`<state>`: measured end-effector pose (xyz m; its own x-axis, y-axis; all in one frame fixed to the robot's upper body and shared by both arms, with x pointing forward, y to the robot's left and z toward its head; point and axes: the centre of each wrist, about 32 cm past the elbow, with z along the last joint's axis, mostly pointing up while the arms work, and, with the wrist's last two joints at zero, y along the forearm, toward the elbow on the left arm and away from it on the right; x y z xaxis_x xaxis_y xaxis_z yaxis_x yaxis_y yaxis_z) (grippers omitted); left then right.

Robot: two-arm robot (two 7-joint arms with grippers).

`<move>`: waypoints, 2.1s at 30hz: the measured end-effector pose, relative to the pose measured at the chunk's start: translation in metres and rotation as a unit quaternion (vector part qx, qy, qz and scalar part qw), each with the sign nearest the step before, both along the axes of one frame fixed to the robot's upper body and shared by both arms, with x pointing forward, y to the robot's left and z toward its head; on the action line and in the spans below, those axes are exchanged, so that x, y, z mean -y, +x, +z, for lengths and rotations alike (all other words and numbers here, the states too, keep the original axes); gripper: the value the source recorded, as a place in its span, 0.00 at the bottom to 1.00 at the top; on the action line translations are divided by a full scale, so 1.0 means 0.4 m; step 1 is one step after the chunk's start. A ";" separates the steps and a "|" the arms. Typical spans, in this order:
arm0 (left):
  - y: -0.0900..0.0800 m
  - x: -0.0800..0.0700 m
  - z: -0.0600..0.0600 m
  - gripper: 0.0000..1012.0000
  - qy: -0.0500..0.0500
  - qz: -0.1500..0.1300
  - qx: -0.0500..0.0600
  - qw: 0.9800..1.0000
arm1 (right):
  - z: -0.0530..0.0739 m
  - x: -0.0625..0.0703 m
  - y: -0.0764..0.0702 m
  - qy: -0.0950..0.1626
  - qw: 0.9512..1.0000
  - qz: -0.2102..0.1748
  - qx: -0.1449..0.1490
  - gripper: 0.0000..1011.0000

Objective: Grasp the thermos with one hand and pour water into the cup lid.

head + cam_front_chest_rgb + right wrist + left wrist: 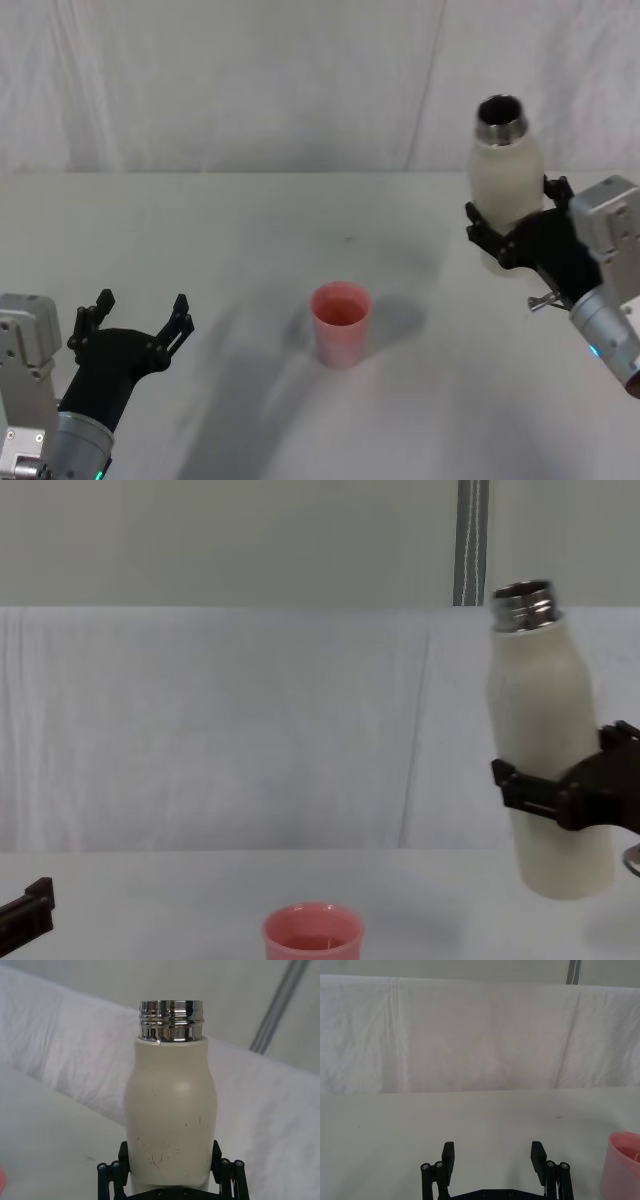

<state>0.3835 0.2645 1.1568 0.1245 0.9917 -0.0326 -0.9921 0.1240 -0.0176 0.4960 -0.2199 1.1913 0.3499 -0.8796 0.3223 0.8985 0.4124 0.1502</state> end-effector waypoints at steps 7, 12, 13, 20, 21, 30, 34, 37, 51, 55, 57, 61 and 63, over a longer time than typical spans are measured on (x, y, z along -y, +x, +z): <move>0.000 0.000 0.000 0.99 0.000 0.000 0.000 1.000 | -0.028 0.023 -0.008 0.073 0.997 -0.009 -0.030 0.94; 0.000 0.000 0.000 0.99 0.000 0.000 0.000 1.000 | -0.052 0.036 -0.013 0.108 0.993 -0.018 -0.049 0.94; 0.000 0.000 0.000 0.99 0.000 0.000 0.000 1.000 | -0.054 0.037 -0.013 0.110 0.992 -0.018 -0.052 0.94; 0.000 0.000 0.000 0.99 0.000 0.000 0.000 1.000 | -0.079 0.043 -0.014 0.117 0.990 -0.031 -0.072 0.94; 0.000 0.000 0.000 0.99 0.000 0.000 0.000 1.000 | -0.081 0.044 -0.014 0.117 0.990 -0.033 -0.074 0.94; 0.000 0.000 0.000 0.99 0.000 0.000 0.000 1.000 | -0.104 0.049 -0.013 0.117 0.988 -0.046 -0.086 0.94; 0.000 0.000 0.000 0.99 0.000 0.000 0.000 1.000 | -0.110 0.051 -0.012 0.118 0.988 -0.048 -0.087 0.94; 0.000 0.000 0.000 0.99 0.000 0.000 0.000 1.000 | -0.116 0.053 -0.012 0.118 0.988 -0.050 -0.089 0.94; 0.000 0.000 0.000 0.99 0.000 0.000 0.000 1.000 | -0.141 0.057 -0.009 0.119 0.987 -0.053 -0.089 0.94; 0.000 0.000 0.000 0.99 0.000 0.000 0.000 1.000 | -0.146 0.057 -0.008 0.120 0.988 -0.053 -0.087 0.94; 0.000 0.000 0.000 0.99 0.000 0.000 0.000 1.000 | -0.148 0.056 -0.007 0.121 0.988 -0.052 -0.085 0.94; 0.000 0.000 0.000 0.99 0.000 0.000 0.000 1.000 | -0.152 0.054 -0.004 0.122 0.987 -0.051 -0.086 0.94; 0.000 0.000 0.000 0.99 0.000 0.000 0.000 1.000 | -0.153 0.054 -0.004 0.122 0.987 -0.051 -0.086 0.94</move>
